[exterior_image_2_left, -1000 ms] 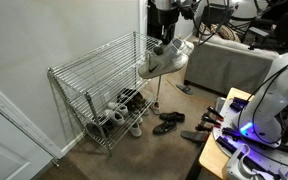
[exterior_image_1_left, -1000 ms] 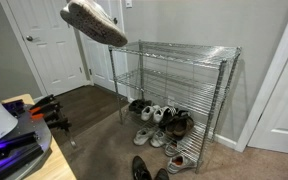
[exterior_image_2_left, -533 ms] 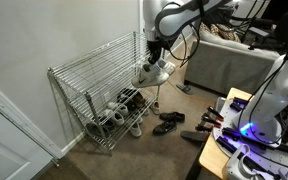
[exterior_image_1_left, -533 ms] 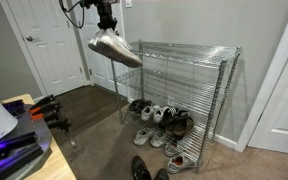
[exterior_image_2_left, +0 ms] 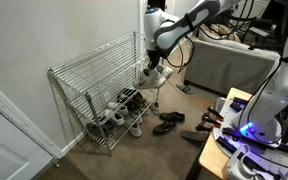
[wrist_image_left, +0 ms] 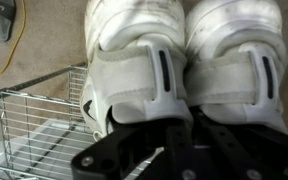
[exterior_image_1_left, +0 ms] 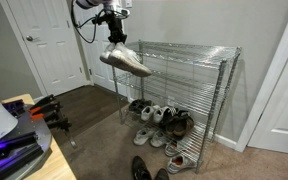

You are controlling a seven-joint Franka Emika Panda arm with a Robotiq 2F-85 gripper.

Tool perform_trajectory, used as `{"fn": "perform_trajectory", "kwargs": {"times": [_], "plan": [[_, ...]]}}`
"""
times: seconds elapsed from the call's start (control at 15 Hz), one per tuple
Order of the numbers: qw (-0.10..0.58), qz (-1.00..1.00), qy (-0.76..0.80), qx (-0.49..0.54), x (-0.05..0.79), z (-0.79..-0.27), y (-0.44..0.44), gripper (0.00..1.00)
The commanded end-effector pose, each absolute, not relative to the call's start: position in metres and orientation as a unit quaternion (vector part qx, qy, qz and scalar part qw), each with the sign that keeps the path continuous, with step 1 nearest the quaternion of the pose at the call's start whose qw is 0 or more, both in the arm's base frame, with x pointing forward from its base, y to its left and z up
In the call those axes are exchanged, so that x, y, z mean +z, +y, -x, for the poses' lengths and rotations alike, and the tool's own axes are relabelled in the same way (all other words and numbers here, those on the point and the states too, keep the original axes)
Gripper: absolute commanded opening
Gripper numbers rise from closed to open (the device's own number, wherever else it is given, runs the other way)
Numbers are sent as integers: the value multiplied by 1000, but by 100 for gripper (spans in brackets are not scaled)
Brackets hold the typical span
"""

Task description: Shift the sneakers to the rack below them

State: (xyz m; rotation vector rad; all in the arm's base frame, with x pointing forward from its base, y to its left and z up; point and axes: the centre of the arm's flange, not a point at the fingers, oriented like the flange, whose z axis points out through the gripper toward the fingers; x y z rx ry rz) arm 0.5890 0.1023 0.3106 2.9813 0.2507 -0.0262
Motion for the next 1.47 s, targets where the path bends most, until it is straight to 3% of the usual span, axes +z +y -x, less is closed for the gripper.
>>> {"fn": "perform_trajectory", "kwargs": {"times": [0.0,0.13,0.6,0.67,0.93,1.2,1.4], "plan": [[90,-989,112,32,311,-590,90,2],[86,-992,95,11,305,-593,97,8],[86,-992,97,4,296,-592,98,8],[86,-992,97,4,296,-592,98,2],[53,-995,89,-3,247,-584,93,2],[36,-997,67,22,199,-580,88,2],[56,-993,46,96,182,-577,92,2]]}}
